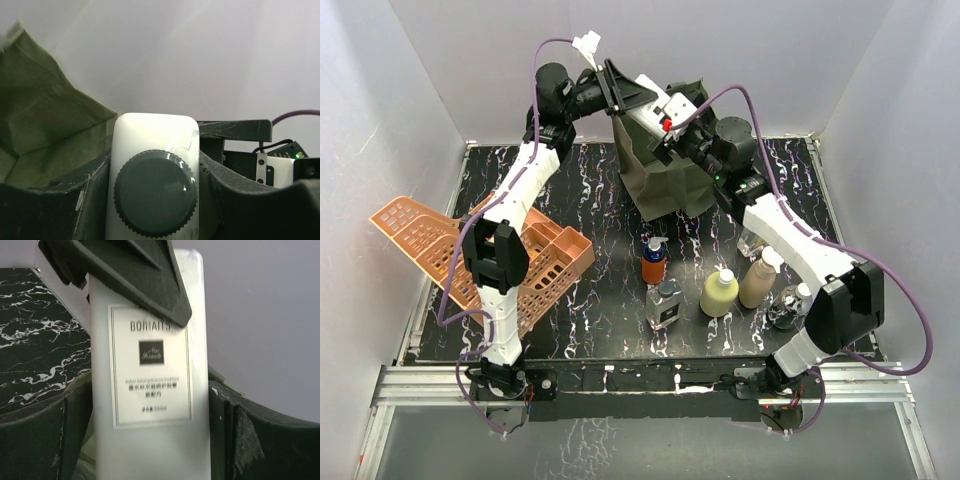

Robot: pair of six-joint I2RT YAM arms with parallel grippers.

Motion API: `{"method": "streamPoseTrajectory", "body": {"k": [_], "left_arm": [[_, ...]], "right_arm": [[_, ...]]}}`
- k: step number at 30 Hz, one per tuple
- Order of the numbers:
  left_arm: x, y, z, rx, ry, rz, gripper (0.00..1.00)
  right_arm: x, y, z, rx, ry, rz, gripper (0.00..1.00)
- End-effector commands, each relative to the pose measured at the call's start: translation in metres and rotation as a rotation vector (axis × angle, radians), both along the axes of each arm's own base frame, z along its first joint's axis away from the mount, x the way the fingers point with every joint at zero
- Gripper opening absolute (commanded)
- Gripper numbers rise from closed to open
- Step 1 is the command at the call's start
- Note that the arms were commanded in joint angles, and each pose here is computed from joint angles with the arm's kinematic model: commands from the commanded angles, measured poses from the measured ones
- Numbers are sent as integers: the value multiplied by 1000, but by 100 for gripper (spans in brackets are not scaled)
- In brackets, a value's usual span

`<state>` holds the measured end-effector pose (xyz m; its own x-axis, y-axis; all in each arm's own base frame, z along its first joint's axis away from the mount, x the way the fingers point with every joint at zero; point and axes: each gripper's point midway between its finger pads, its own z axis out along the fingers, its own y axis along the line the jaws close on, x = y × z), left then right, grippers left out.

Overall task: Place the personal care products into the canvas bag
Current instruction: Pick up the care product from the canvas bag, then place the care product in the canvas bag.

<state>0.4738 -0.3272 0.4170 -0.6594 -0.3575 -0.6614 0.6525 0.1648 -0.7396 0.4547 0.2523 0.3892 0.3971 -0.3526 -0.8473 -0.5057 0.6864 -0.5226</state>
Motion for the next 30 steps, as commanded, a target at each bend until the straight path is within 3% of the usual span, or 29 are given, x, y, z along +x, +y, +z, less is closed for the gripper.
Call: {"method": "streamPoseTrajectory", "body": {"k": [1,7,15,21,24,30], "left_arm": [[4,25,78,-96,-206,111,0],[22,23,72,-66,-254,144,0],[58,14,33,115,-428,194,0],[64,-8,9,215,-525,183,0],[58,-24,-3,278,-596,165,0],[52,-42,-8,345,-703,180,0]], "right_arm": [[-15,-17,36,-7,-90,-39,94],[-16,-23,32,-14,-66,-64,99],[-23,-62,30,1,18,-228,98],[-18,-98,33,74,71,-397,100],[-10,-110,20,114,158,-443,99],[-10,-114,-4,189,371,-364,91]]}}
